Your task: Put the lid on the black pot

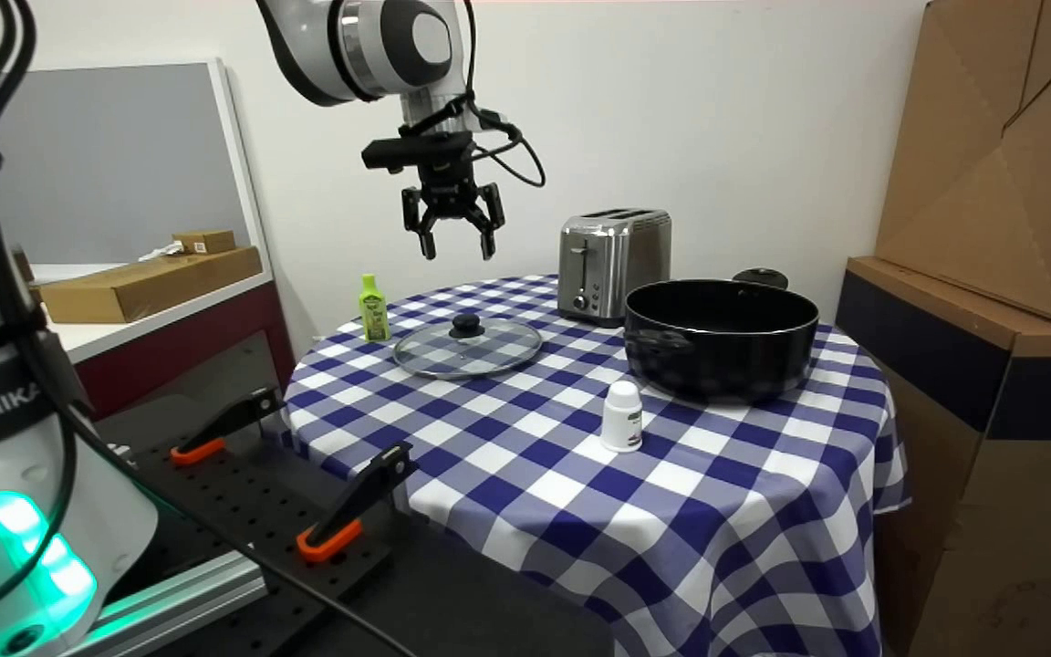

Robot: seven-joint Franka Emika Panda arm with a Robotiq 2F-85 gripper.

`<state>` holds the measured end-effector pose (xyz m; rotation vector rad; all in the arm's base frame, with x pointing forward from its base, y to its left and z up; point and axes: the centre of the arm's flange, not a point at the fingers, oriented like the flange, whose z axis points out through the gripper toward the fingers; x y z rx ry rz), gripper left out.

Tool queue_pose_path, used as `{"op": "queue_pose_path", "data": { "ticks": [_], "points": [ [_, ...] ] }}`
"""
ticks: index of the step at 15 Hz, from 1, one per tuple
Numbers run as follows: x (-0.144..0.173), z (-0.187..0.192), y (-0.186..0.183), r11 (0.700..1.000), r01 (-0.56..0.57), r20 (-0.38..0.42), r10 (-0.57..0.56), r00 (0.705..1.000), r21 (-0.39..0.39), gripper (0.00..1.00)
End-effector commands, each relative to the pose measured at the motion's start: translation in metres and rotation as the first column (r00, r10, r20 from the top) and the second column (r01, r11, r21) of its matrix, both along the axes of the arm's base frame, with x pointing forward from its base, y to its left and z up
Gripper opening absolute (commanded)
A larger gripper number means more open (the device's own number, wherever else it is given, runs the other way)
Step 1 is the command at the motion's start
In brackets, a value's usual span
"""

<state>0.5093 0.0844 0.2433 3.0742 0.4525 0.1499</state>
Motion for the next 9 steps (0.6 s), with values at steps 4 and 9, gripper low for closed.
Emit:
{"op": "queue_pose_path", "data": {
  "ticks": [4, 9],
  "points": [
    [0.055, -0.050, 0.025, 1.000, 0.014, -0.023, -0.014, 1.000, -0.005, 1.00],
    [0.075, -0.070, 0.041, 1.000, -0.012, -0.028, 0.012, 1.000, -0.009, 1.00]
  ]
}}
